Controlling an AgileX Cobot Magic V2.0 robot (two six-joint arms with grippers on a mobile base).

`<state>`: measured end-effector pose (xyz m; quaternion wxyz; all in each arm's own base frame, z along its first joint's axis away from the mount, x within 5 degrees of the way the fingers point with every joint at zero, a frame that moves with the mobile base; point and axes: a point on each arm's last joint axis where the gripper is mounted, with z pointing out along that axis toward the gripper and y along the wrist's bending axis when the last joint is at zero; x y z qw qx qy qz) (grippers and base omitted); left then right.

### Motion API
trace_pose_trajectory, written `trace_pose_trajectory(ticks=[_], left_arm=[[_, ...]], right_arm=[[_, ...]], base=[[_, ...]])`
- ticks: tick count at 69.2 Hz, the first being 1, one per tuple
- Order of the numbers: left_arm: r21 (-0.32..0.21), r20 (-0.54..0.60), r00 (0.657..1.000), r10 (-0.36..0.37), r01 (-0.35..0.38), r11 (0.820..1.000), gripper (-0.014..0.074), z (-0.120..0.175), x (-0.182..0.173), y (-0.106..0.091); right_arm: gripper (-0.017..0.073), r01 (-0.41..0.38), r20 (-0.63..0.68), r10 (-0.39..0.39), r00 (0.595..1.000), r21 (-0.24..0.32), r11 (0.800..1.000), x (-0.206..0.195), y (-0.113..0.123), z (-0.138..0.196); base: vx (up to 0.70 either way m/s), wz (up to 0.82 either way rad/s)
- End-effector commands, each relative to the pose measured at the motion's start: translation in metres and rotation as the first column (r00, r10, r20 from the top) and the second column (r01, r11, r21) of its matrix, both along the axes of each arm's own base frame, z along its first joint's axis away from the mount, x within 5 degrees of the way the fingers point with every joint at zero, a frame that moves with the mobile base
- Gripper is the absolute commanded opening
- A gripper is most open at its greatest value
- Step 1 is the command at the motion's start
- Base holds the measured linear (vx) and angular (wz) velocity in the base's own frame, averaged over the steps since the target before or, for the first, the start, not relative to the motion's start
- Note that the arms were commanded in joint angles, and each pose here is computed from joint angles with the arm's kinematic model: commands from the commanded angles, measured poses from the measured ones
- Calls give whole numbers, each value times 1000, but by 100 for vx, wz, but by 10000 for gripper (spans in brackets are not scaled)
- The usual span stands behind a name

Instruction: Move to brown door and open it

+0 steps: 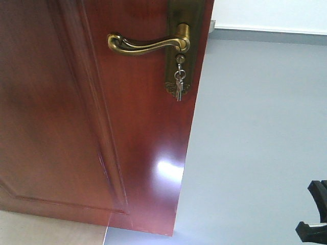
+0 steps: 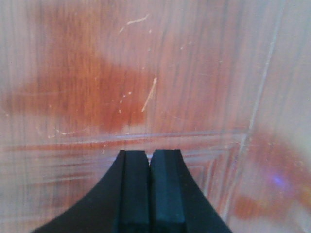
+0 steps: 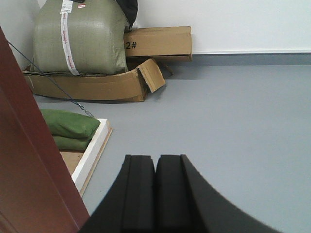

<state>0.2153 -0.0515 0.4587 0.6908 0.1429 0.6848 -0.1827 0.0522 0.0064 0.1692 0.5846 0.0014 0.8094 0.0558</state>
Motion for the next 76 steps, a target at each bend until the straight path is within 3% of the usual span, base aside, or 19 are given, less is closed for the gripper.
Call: trace_pose_trajectory(ticks=[1,13,14,18,19,22,24,30,52,61,70,76], left_arm=[[-29,64,997,47,-45,999,17,16,-3,4],[-38,17,990,138,-137,990,17,12,0,11],[-64,-2,989,148,-148,987,17,12,0,12],[-65,-22,981,192,-193,979,17,10,1,16],[-92,-39,978,204,-207,974,17,10,1,17],[-90,-44,969,245,-248,965,17,10,2,21],[-120,-58,964,259,-265,957,17,10,3,22],[-125,-53,953,299,-303,945,17,10,4,24],[-136,9,950,313,-308,942,17,14,6,22],[-99,11,948,317,-315,944,17,9,-1,24],[-82,26,946,323,-320,944,17,-15,-27,27],[-104,67,941,332,-325,940,17,-41,-53,31]], right_arm=[[0,7,94,-6,996,-10,1000,1,-1,7],[0,7,94,-6,996,-10,1000,1,-1,7],[0,7,94,-6,996,-10,1000,1,-1,7],[0,7,94,-6,996,-10,1000,1,-1,7],[0,7,94,-6,996,-10,1000,1,-1,7],[0,7,94,-6,996,-10,1000,1,-1,7],[0,7,94,-6,996,-10,1000,1,-1,7],[0,7,94,-6,996,-10,1000,1,-1,7],[0,7,94,-6,996,-10,1000,1,-1,7],[0,7,94,-6,996,-10,1000,1,-1,7],[0,7,94,-6,996,-10,1000,1,-1,7],[0,7,94,-6,996,-10,1000,1,-1,7]], base=[[0,0],[0,0],[0,0],[0,0],[0,0],[0,0],[0,0],[0,0],[0,0],[0,0],[0,0],[0,0]])
